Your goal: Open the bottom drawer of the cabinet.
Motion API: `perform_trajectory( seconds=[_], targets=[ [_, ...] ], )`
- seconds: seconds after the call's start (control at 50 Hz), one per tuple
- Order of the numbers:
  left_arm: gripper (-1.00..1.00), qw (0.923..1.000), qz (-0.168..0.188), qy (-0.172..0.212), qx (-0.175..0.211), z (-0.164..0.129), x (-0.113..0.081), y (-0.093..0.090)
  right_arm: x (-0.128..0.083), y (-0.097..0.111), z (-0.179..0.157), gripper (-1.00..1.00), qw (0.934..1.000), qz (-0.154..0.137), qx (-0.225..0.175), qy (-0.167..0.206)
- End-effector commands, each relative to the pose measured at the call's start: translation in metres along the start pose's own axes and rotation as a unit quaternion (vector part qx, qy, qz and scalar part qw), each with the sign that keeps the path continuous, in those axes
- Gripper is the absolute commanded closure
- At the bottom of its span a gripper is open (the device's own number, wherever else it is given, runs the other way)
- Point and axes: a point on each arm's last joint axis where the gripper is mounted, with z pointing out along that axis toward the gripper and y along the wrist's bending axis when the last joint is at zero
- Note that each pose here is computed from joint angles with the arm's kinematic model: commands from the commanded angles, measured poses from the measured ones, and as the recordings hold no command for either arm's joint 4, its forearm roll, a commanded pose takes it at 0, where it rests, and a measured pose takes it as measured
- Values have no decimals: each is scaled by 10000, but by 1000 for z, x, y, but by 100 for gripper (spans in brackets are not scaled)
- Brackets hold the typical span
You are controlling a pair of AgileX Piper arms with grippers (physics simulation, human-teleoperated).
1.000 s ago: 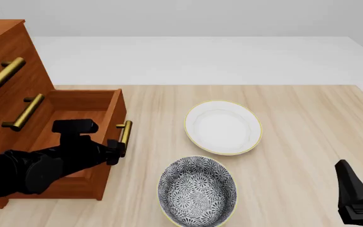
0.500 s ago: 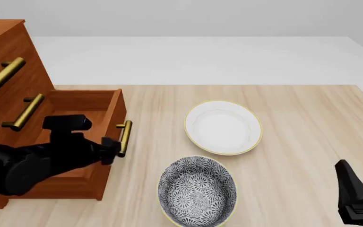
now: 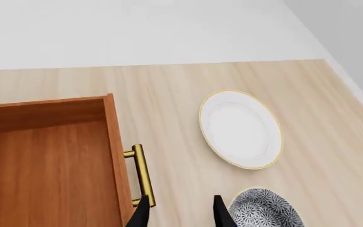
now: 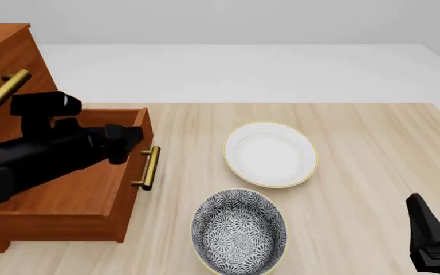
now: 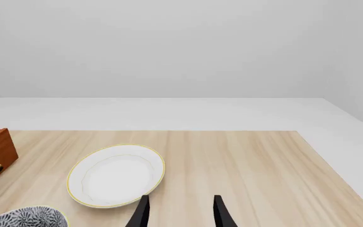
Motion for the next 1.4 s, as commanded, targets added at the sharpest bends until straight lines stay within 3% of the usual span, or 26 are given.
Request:
perform_trajectory(
  seconds=[0.02,0.2,0.36,0.46,0.72,0.92,1.04,1.2,1.26,1.4],
  targets=[
    [-100,9995,136,-289,-13,-29,-20,-2,0,0,0,-100,10000,1,-1,2],
    [-100,9978,83,-514,-405,-56,-27,12,0,0,0,-100,10000,1,0,1],
    [-100,9945,-235,-802,-628,-84,-32,18,0,0,0,-100,10000,1,1,0],
    [-100,9916,-186,-962,-840,-98,-37,22,0,0,0,-100,10000,1,1,0],
    [-100,9901,-231,-1136,-792,-120,-39,17,0,0,0,-100,10000,1,0,2],
    [-100,9865,-33,-1404,-846,-148,-42,12,0,0,0,-100,10000,1,0,1],
    [-100,9784,-135,-1934,-722,-183,-47,4,0,0,0,-100,10000,2,-1,0],
    [-100,9738,-29,-2177,-664,-213,-35,-1,0,0,0,-100,10000,-1,1,1],
    [-100,9655,-369,-2451,-801,-227,-30,-2,0,0,0,-100,10000,2,-1,3],
    [-100,9625,-359,-2626,-582,-246,-25,-7,0,0,0,-100,10000,0,2,-2]
  ],
)
